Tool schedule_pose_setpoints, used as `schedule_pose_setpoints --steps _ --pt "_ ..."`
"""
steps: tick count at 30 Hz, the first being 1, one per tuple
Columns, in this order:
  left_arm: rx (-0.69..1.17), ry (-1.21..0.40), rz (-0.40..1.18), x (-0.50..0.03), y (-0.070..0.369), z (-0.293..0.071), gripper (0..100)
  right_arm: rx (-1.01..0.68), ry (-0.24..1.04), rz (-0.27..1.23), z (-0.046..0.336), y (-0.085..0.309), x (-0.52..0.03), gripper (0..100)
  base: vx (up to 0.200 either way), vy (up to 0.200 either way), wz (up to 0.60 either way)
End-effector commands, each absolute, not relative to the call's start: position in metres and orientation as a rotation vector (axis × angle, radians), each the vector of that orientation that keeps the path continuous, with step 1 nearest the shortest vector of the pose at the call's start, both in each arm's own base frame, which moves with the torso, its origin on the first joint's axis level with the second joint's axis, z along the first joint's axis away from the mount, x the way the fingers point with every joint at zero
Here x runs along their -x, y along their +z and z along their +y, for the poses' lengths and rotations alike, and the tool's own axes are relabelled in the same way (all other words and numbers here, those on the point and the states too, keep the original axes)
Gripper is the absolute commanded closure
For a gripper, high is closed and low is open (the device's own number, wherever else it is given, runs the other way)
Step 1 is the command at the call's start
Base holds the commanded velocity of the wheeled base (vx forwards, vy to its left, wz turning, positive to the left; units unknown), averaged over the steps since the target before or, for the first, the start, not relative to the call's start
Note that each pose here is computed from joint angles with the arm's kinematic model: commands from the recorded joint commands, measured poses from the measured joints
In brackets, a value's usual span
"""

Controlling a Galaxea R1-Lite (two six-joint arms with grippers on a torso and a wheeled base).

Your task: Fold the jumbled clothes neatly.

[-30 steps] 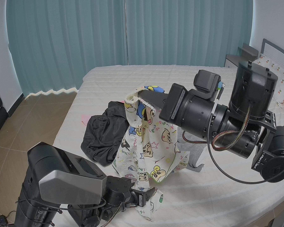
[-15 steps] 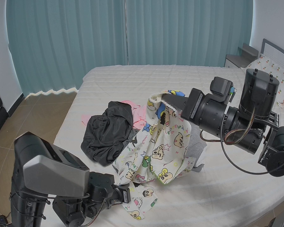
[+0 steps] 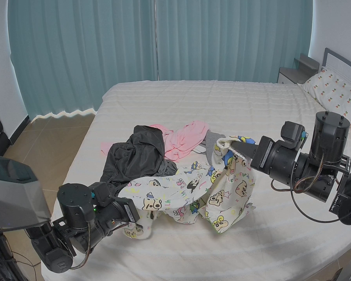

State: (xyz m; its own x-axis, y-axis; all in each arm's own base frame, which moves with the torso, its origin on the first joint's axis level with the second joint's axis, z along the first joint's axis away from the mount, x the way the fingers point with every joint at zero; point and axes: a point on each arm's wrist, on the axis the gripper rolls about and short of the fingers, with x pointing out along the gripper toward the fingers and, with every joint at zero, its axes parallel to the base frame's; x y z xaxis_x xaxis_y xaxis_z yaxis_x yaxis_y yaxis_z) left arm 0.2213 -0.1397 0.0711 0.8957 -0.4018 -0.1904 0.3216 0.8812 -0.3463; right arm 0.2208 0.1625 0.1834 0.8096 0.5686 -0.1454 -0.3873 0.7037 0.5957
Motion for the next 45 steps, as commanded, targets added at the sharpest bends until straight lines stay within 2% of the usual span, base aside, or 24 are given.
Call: schedule_pose_setpoints --steps 1,4,9,12,17,19,22,25,27,31,41,45 --pt "0.342 -0.397 0.100 -0.214 0.110 -0.131 100 -0.589 0.521 0.301 0.150 0.189 -0.218 100 0.000 0.000 0.00" --pt "0.364 -0.404 0.010 -0.216 0.130 -0.130 100 -0.596 0.526 0.274 0.146 0.196 -0.214 100 0.000 0.000 0.00" --pt "0.326 -0.387 -0.055 -0.214 0.143 -0.127 100 -0.604 0.547 0.222 0.143 0.210 -0.209 100 0.000 0.000 0.00" --pt "0.339 -0.380 -0.158 -0.215 0.166 -0.127 100 -0.628 0.580 0.132 0.139 0.235 -0.203 100 0.000 0.000 0.00" --pt "0.327 -0.345 -0.211 -0.217 0.192 -0.127 100 -0.646 0.612 0.059 0.136 0.256 -0.197 100 0.000 0.000 0.00" --pt "0.317 -0.347 -0.174 -0.212 0.193 -0.126 100 -0.637 0.619 0.092 0.138 0.249 -0.195 100 0.000 0.000 0.00" --pt "0.267 -0.348 -0.022 -0.205 0.170 -0.126 100 -0.608 0.612 0.201 0.144 0.219 -0.194 100 0.000 0.000 0.00" --pt "0.270 -0.346 0.034 -0.199 0.157 -0.123 100 -0.588 0.590 0.274 0.146 0.199 -0.196 100 0.000 0.000 0.00" --pt "0.281 -0.342 0.029 -0.199 0.158 -0.123 100 -0.587 0.587 0.282 0.147 0.197 -0.197 100 0.000 0.000 0.00" --pt "0.341 -0.316 -0.092 -0.200 0.190 -0.113 100 -0.594 0.605 0.258 0.148 0.205 -0.197 100 0.000 0.000 0.00" --pt "0.374 -0.436 0.002 -0.171 0.200 -0.126 100 -0.582 0.730 0.306 0.165 0.203 -0.184 100 0.000 0.000 0.00" --pt "0.391 -0.454 0.012 -0.167 0.206 -0.128 100 -0.585 0.744 0.301 0.167 0.206 -0.186 100 0.000 0.000 0.00"
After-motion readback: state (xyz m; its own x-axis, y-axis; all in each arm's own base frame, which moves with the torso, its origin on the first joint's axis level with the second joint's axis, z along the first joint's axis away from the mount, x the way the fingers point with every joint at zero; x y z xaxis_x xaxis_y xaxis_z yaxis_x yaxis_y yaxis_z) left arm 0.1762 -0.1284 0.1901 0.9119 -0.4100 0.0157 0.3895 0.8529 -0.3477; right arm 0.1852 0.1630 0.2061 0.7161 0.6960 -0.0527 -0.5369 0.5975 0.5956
